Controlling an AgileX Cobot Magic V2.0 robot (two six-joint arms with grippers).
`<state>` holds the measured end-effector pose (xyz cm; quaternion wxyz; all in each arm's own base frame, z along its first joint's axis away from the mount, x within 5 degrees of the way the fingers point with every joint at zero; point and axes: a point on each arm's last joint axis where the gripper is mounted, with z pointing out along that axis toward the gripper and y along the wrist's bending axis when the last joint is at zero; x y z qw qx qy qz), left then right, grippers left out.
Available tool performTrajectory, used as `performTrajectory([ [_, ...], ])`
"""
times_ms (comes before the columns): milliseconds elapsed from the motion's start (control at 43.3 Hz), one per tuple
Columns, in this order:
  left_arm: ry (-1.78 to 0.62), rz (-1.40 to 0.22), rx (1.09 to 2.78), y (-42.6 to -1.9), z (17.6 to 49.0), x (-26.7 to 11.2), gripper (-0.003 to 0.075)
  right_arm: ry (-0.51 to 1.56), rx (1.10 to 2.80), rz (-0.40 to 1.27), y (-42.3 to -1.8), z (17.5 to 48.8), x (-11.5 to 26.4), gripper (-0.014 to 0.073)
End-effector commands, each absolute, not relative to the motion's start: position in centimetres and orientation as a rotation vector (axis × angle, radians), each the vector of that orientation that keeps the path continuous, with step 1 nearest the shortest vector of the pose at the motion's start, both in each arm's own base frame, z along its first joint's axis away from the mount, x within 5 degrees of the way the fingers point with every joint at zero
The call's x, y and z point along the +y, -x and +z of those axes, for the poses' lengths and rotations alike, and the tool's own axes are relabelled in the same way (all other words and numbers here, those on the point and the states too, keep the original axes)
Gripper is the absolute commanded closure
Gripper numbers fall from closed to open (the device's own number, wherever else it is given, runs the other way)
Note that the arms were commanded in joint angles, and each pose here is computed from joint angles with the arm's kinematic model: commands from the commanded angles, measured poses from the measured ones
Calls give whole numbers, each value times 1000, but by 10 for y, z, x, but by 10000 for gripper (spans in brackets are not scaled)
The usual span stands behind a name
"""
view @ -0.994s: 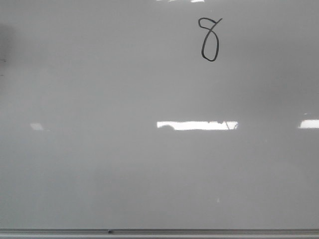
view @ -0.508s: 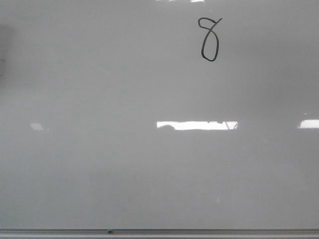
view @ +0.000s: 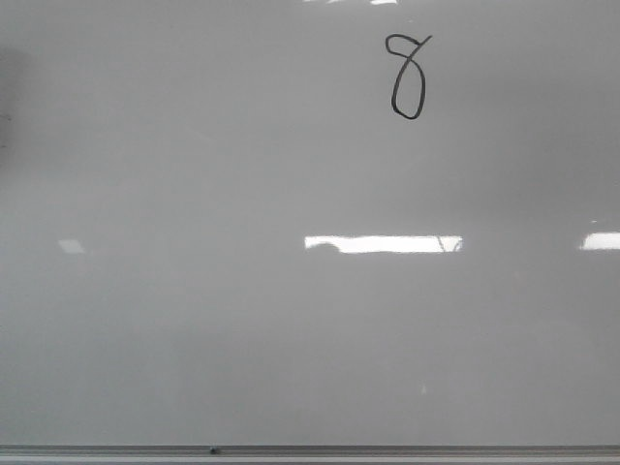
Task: Write number 8 on whiteboard
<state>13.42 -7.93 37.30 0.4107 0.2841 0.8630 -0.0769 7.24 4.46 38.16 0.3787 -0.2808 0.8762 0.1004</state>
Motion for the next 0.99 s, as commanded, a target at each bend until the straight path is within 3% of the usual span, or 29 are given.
performTrajectory([
  [0,-695,-222,2085,-135,386,-82,521,679,2156,261,-75,394,44,517],
  [139,-695,-222,2085,-135,386,-82,679,679,2156,261,-75,394,44,699],
  [208,-694,-223,2079,-135,386,-82,741,679,2156,261,-75,394,44,699],
  [762,-693,-226,2079,-136,385,-82,741,679,2158,260,-75,394,44,703],
  [970,-523,-209,2032,-122,376,-56,741,679,2157,260,-75,394,44,703],
])
